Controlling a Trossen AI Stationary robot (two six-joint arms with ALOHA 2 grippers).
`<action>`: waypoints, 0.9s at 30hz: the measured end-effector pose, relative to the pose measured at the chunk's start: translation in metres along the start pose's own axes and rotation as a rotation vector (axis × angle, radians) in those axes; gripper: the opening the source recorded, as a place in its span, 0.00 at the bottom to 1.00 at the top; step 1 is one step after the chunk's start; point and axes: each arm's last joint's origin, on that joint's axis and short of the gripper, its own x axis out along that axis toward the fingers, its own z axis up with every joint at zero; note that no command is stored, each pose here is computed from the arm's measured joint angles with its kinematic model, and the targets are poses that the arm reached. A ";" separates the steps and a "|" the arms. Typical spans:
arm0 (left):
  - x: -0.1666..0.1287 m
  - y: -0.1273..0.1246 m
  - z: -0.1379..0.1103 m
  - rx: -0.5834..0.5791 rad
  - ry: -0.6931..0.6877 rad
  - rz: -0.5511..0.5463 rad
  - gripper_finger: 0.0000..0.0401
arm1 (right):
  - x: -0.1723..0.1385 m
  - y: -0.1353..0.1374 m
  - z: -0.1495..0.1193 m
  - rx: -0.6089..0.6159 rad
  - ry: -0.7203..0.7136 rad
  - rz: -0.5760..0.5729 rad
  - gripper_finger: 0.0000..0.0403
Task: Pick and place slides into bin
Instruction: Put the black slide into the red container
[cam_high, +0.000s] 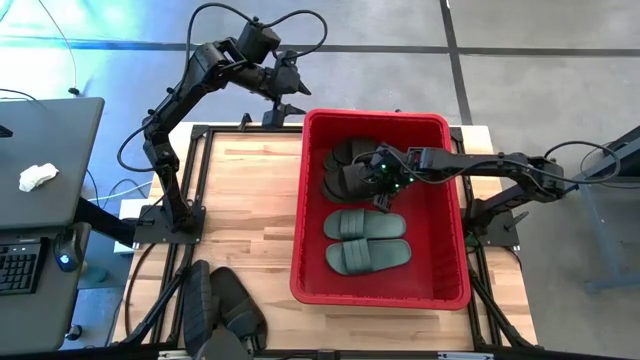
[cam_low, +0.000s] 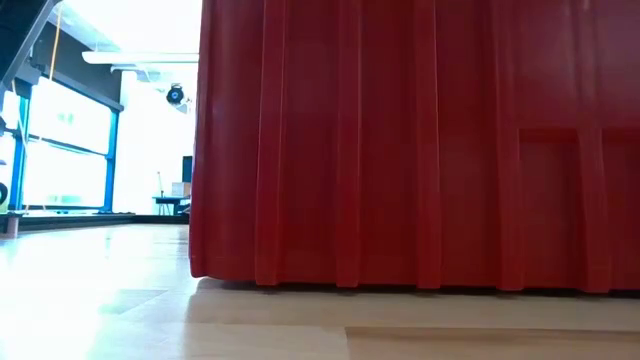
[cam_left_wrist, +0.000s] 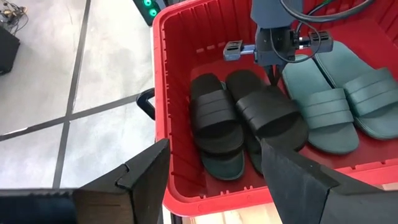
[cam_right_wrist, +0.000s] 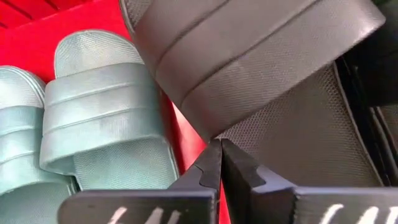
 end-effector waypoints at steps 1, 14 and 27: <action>0.000 0.000 0.000 -0.001 0.002 -0.002 0.58 | 0.000 0.000 0.000 0.001 -0.001 0.000 0.00; -0.002 -0.014 -0.013 -0.083 0.129 -0.139 0.58 | -0.026 0.000 0.000 0.007 0.092 -0.051 0.00; 0.009 -0.059 0.009 -0.164 0.209 -0.256 0.58 | -0.128 -0.013 0.023 -0.017 -0.139 -0.117 0.00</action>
